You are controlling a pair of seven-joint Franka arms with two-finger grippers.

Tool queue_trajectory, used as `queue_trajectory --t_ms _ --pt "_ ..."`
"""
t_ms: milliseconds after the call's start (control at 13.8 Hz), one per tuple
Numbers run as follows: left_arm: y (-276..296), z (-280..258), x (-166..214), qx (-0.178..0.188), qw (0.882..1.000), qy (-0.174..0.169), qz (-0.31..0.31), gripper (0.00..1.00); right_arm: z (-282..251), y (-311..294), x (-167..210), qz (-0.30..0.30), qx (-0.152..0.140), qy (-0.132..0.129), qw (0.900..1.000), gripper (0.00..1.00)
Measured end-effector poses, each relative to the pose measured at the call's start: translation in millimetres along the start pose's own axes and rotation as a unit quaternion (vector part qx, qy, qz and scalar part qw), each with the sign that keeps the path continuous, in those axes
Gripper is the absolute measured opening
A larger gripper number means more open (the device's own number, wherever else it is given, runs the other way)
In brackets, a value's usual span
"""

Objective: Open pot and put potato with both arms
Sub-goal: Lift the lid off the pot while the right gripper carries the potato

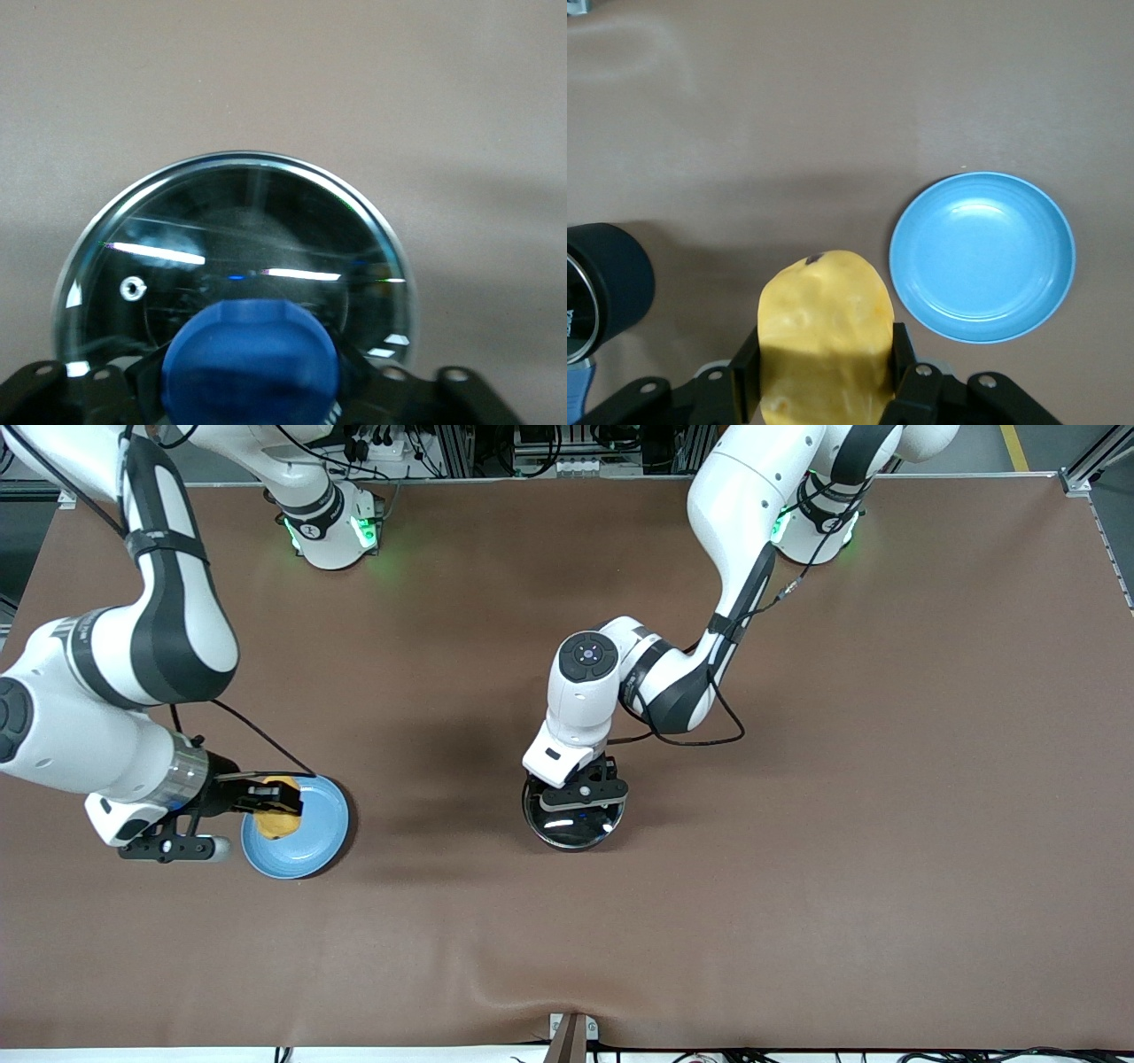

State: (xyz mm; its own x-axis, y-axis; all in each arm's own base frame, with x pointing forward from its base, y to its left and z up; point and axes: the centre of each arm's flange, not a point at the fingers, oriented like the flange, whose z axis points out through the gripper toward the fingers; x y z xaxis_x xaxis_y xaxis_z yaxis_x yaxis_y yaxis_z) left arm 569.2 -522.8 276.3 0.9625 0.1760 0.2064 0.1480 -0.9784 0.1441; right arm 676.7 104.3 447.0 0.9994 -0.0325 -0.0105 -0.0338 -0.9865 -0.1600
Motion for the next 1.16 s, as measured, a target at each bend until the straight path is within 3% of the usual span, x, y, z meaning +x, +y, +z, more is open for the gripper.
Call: queue_trajectory --t_ms 73,509,873,1164 --pt "1 -3 1 -0.002 1.000 0.002 -0.002 0.45 -1 -6 -1 -0.001 0.000 0.001 1.000 0.58" --pt "-15 -67 37 0.010 1.000 0.001 -0.019 0.44 -13 -68 -9 0.020 0.006 0.016 1.000 0.58" --pt "-87 -95 75 0.045 0.999 -0.024 0.005 0.44 10 -187 -51 -0.003 0.010 0.009 1.000 0.58" --pt "-170 -115 93 0.054 0.997 -0.052 0.035 0.44 54 -262 -72 -0.022 0.027 0.036 0.999 0.58"
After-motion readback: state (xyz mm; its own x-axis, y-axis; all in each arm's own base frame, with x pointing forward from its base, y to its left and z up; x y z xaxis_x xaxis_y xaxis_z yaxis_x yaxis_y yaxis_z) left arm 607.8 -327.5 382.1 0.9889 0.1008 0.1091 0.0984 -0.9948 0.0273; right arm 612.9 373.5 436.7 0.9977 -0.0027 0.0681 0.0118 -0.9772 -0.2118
